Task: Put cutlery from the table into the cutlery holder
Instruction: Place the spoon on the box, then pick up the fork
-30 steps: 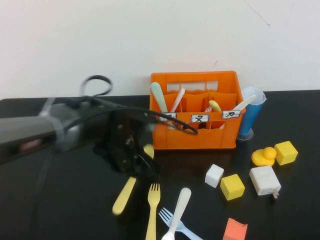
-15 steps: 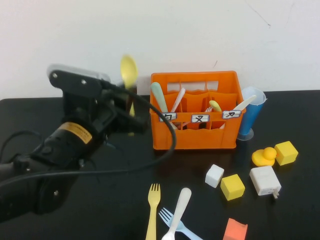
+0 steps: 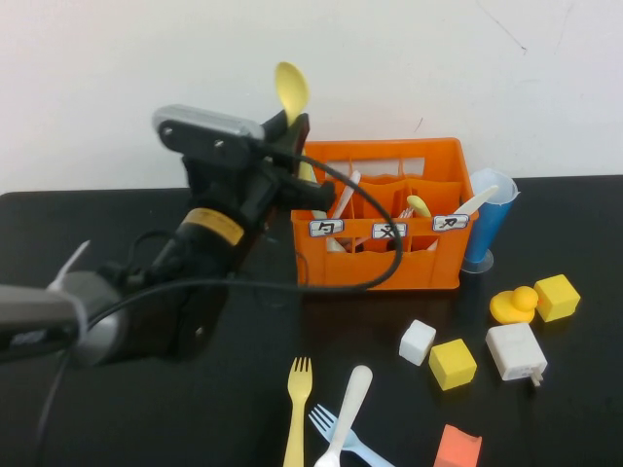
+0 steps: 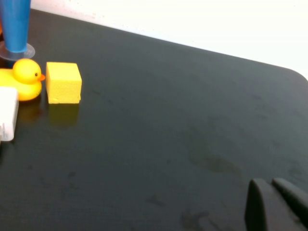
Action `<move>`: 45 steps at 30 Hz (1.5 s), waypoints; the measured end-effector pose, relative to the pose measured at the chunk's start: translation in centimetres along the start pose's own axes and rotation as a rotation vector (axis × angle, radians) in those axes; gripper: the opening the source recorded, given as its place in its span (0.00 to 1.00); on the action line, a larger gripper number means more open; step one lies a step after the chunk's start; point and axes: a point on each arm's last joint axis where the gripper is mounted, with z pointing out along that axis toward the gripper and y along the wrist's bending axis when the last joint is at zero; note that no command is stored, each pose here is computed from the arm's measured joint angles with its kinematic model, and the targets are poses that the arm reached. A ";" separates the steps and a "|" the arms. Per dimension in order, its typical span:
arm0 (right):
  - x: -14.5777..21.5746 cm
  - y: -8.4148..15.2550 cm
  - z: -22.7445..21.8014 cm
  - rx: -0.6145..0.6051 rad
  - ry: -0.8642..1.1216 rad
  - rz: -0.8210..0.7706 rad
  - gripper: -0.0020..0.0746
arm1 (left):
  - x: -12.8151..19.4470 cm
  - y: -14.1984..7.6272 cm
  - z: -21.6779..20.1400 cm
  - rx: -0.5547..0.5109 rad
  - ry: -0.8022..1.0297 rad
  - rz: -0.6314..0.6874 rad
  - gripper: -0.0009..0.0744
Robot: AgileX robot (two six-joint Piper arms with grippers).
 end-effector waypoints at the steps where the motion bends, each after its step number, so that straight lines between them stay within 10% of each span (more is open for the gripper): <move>1: 0.0 0.0 0.0 0.000 0.000 0.000 0.02 | 0.3 0.0 0.4 -0.001 0.007 0.000 0.14; 20: 0.0 0.0 0.0 0.000 0.000 0.000 0.02 | 0.1 -0.6 1.4 0.017 0.355 0.048 0.49; 33: 0.0 0.0 0.0 0.000 0.000 0.000 0.02 | -4.1 -1.8 -7.2 -0.191 1.136 -0.027 0.04; 45: 0.0 0.0 0.0 0.000 0.000 0.000 0.02 | 2.1 -6.0 -7.6 0.069 1.478 0.100 0.18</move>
